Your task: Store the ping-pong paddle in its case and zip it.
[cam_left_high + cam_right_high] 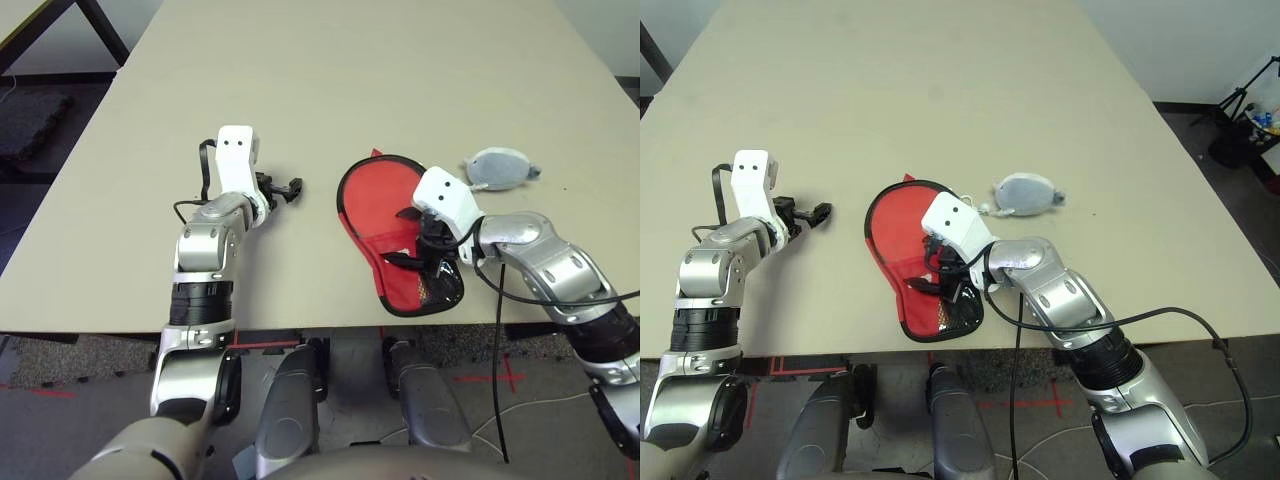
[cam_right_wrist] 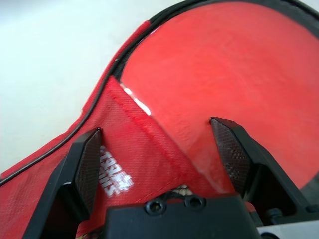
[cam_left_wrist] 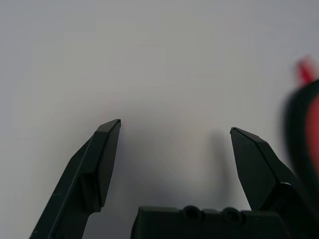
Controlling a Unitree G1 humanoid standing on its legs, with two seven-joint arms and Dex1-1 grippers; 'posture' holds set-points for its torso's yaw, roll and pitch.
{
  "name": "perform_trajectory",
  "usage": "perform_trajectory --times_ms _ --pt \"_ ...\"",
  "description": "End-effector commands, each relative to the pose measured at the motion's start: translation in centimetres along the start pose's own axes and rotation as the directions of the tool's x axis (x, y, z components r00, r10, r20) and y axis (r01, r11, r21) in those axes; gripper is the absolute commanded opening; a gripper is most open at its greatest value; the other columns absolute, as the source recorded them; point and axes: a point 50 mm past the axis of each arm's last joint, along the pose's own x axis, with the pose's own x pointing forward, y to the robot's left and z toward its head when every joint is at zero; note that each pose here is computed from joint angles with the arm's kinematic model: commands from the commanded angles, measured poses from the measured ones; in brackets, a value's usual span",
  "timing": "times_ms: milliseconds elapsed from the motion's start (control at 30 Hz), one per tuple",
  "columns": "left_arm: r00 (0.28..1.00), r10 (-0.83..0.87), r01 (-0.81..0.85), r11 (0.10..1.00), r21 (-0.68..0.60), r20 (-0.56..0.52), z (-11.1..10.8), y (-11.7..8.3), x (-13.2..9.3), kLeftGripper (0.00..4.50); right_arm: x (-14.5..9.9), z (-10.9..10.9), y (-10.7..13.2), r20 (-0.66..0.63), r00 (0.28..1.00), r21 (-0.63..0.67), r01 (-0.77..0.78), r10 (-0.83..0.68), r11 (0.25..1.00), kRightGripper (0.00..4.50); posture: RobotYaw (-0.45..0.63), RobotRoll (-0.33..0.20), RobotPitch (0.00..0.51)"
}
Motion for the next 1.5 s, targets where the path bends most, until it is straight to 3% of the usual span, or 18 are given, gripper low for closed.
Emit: perform_trajectory --times_ms 33,167,367,767,900,1100,1233,1500 --pt "0.991 -0.099 0.096 0.995 0.038 0.086 3.0 -1.4 1.0 4.49 0.5 -2.6 -0.7 -0.076 0.997 0.128 -0.002 0.012 0.992 4.5 0.01 0.0 0.257" --pt "0.954 -0.275 0.259 0.957 0.132 0.117 6.2 -3.1 1.5 4.49 0.7 -2.4 -1.0 -0.047 0.998 0.143 -0.044 0.051 0.989 4.5 0.0 0.0 0.259" --pt "0.905 -0.424 0.4 0.88 0.257 0.042 7.7 -3.9 1.4 4.49 0.6 -2.0 -0.9 -0.009 0.994 0.162 -0.107 0.109 0.981 4.5 -0.01 0.0 0.268" --pt "0.74 -0.624 0.671 0.664 0.331 -0.251 4.7 -5.9 1.2 4.49 -0.1 -1.0 -3.9 0.012 1.0 0.107 0.009 -0.01 0.994 4.5 -0.02 0.0 0.271" --pt "0.684 -0.652 0.729 0.6 0.329 -0.328 3.9 -6.3 1.5 4.49 -0.6 -0.4 -3.7 0.025 1.0 0.111 -0.004 0.001 0.994 4.5 -0.02 0.0 0.271" --pt "0.583 -0.711 0.811 0.472 0.347 -0.394 3.9 -7.8 1.9 4.49 -4.0 2.8 -3.8 0.111 0.993 0.152 0.011 -0.028 0.988 4.5 -0.04 0.0 0.27" --pt "0.498 -0.744 0.863 0.373 0.341 -0.444 4.0 -8.8 1.6 4.49 -6.9 5.0 -5.3 0.168 0.979 0.168 0.086 -0.115 0.982 4.5 -0.06 0.0 0.268" --pt "0.439 -0.666 0.896 0.272 0.351 -0.604 2.6 -9.6 2.2 4.49 -10.6 6.0 -7.4 0.097 0.957 0.078 0.265 -0.272 0.961 4.5 -0.09 0.0 0.268"
